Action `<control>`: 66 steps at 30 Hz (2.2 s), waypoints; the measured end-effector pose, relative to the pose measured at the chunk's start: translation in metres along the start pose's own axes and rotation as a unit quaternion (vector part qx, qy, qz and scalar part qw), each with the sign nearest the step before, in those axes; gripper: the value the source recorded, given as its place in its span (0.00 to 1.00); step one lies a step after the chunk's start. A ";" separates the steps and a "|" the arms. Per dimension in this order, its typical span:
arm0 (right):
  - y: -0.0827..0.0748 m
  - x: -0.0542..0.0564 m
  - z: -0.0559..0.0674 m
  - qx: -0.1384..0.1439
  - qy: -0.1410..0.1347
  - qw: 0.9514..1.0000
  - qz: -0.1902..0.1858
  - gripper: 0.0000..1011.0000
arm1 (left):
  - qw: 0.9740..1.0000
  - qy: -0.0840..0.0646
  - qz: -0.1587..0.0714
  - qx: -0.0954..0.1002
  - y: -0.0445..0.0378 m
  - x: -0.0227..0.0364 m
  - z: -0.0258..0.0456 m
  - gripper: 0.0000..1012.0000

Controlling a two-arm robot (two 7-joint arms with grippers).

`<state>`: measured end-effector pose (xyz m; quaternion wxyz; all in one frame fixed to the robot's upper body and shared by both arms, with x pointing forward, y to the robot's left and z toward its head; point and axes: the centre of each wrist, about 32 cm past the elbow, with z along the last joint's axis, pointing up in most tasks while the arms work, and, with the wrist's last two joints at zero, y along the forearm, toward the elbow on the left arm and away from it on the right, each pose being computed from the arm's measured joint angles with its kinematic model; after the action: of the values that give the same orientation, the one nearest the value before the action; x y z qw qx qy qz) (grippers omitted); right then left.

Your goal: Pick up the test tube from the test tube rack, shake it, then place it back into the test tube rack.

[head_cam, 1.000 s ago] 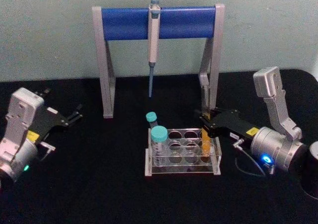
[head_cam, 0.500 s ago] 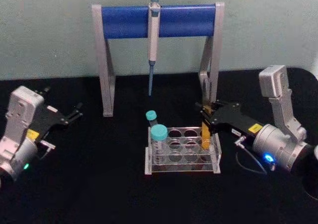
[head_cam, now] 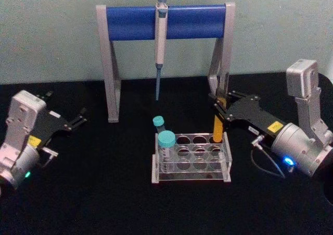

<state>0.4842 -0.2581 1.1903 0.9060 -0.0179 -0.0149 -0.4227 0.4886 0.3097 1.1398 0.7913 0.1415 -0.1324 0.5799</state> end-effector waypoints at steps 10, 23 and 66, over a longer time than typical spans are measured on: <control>-0.001 -0.003 0.010 0.037 -0.008 0.999 0.006 0.22 | 1.000 0.000 0.000 0.000 0.0000 0.0000 0.0000 0.99; 0.007 -0.005 0.011 0.058 -0.007 0.998 0.024 0.22 | 1.000 0.000 0.000 0.000 0.0000 0.0000 0.0000 0.99; -0.014 0.001 0.016 0.025 -0.014 0.999 0.021 0.22 | 1.000 0.000 0.000 0.000 0.0000 0.0000 0.0000 0.99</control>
<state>0.4739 -0.2674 1.2064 0.9145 -0.0013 -0.0380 -0.4028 0.4886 0.3097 1.1398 0.7913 0.1415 -0.1325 0.5799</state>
